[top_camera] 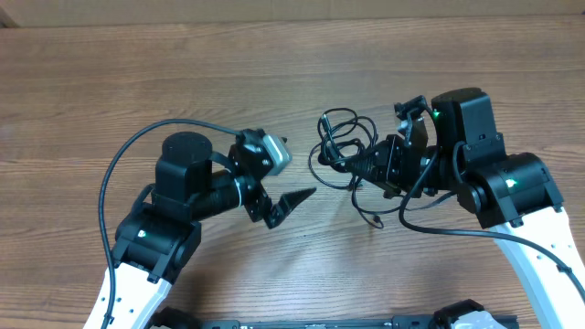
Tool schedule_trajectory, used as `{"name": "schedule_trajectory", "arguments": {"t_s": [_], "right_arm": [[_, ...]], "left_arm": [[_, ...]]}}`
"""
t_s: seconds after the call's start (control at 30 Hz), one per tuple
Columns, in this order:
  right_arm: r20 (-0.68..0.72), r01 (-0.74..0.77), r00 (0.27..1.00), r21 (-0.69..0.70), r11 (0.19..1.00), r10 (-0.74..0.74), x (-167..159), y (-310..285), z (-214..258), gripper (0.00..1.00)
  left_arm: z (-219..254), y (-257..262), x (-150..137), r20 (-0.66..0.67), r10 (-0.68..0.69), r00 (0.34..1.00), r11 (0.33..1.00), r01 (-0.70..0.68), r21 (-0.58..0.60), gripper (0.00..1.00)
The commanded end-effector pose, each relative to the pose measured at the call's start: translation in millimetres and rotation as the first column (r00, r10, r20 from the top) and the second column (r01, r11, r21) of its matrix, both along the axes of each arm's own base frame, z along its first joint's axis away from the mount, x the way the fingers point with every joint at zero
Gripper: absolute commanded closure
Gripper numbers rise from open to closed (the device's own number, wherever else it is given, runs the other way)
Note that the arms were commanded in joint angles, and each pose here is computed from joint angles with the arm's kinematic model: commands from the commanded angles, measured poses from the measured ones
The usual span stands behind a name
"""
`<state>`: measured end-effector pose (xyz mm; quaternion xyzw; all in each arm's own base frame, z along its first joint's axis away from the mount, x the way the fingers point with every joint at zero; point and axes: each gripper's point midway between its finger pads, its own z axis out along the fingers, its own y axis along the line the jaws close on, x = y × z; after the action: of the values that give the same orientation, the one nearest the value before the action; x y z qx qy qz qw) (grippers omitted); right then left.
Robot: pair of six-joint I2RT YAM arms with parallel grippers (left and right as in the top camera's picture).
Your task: Untangle cables
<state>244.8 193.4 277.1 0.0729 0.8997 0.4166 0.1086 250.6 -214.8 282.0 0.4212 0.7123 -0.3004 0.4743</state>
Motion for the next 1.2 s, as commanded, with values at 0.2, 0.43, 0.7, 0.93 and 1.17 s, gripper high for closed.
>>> {"name": "schedule_trajectory", "arguments": {"t_s": [0.2,0.43,0.7,0.93,1.17], "right_arm": [[-0.11,-0.023,0.994,0.009,1.0,0.023,-18,1,-5,0.96],[-0.079,-0.143,0.986,0.031,0.989,0.145,-30,15,-4,0.96],[0.021,-0.294,0.956,0.003,0.956,0.294,-45,30,-4,0.96],[0.041,-0.296,0.954,-0.018,0.955,0.296,-42,29,-5,0.96],[0.094,-0.337,0.936,-0.039,0.941,0.339,-42,29,-5,0.96]], "left_arm": [[-7,-11,-21,0.286,-0.25,0.925,0.956,0.189,0.224,0.1],[-15,-23,-26,0.333,-0.319,0.887,0.928,0.22,0.302,0.2],[-22,-29,-29,0.298,-0.352,0.887,0.919,0.267,0.289,0.46],[-22,-30,-32,0.262,-0.336,0.905,0.927,0.269,0.261,0.64],[-18,-35,-42,0.236,-0.371,0.898,0.922,0.326,0.208,0.66]]}}
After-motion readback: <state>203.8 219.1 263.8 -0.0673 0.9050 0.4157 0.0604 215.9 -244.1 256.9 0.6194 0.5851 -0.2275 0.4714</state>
